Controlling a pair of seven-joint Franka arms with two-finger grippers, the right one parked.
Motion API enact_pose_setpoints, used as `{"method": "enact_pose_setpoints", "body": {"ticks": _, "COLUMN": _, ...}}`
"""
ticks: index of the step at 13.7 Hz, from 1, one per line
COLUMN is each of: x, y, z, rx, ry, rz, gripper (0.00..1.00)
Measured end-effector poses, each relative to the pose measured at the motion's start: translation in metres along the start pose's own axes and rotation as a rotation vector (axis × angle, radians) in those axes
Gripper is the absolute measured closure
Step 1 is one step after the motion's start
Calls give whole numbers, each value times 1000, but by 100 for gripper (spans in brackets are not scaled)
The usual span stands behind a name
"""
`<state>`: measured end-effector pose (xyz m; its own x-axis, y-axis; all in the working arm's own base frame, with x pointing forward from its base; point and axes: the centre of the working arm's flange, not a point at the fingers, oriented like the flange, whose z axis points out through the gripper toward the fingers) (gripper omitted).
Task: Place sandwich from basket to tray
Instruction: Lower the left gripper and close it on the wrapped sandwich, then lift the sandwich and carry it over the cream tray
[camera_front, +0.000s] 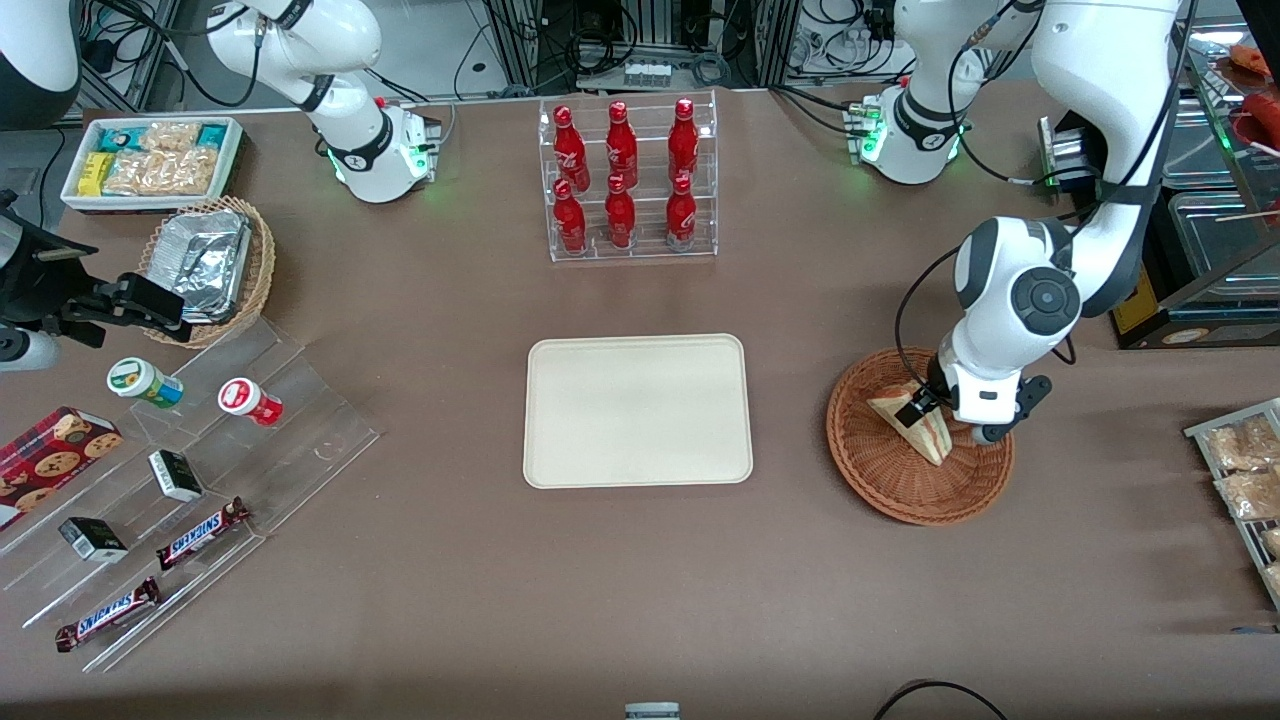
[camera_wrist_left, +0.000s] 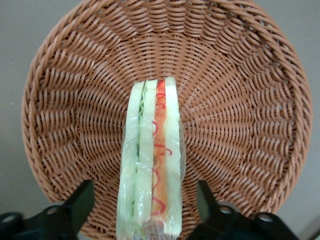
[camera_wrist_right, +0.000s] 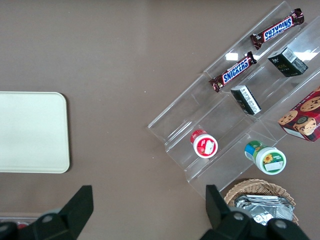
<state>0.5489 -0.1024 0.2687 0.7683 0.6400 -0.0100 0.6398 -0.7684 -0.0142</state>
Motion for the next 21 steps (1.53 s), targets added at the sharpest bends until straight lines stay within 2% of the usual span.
{"method": "enact_pose_setpoints", "body": {"ticks": 2, "x": 0, "y": 0, "z": 5, "rx": 5, "ry": -5, "rz": -9, "gripper": 39}}
{"method": "enact_pose_setpoints", "body": {"ticks": 4, "x": 0, "y": 0, "z": 7, "rx": 7, "ry": -7, "rz": -11, "gripper": 59}}
{"method": "enact_pose_setpoints", "body": {"ticks": 6, "x": 0, "y": 0, "z": 6, "rx": 6, "ry": -6, "rz": -12, "gripper": 73}}
{"method": "enact_pose_setpoints", "body": {"ticks": 8, "x": 2, "y": 2, "z": 0, "rx": 6, "ry": -2, "rz": -9, "gripper": 78}}
{"method": "enact_pose_setpoints", "body": {"ticks": 9, "x": 3, "y": 4, "z": -8, "rx": 28, "ry": -6, "rz": 3, "gripper": 79}}
{"method": "enact_pose_setpoints", "body": {"ticks": 11, "x": -1, "y": 20, "z": -46, "rx": 104, "ry": -15, "rz": 57, "gripper": 83}}
{"method": "enact_pose_setpoints", "body": {"ticks": 13, "x": -23, "y": 55, "z": -104, "rx": 129, "ry": -13, "rz": 124, "gripper": 86}}
{"method": "enact_pose_setpoints", "body": {"ticks": 16, "x": -83, "y": 107, "z": -154, "rx": 106, "ry": 15, "rz": 245, "gripper": 86}}
{"method": "enact_pose_setpoints", "body": {"ticks": 19, "x": -144, "y": 148, "z": -147, "rx": 88, "ry": 23, "rz": 363, "gripper": 86}}
{"method": "enact_pose_setpoints", "body": {"ticks": 21, "x": -178, "y": 177, "z": -129, "rx": 88, "ry": 15, "rz": 431, "gripper": 86}}
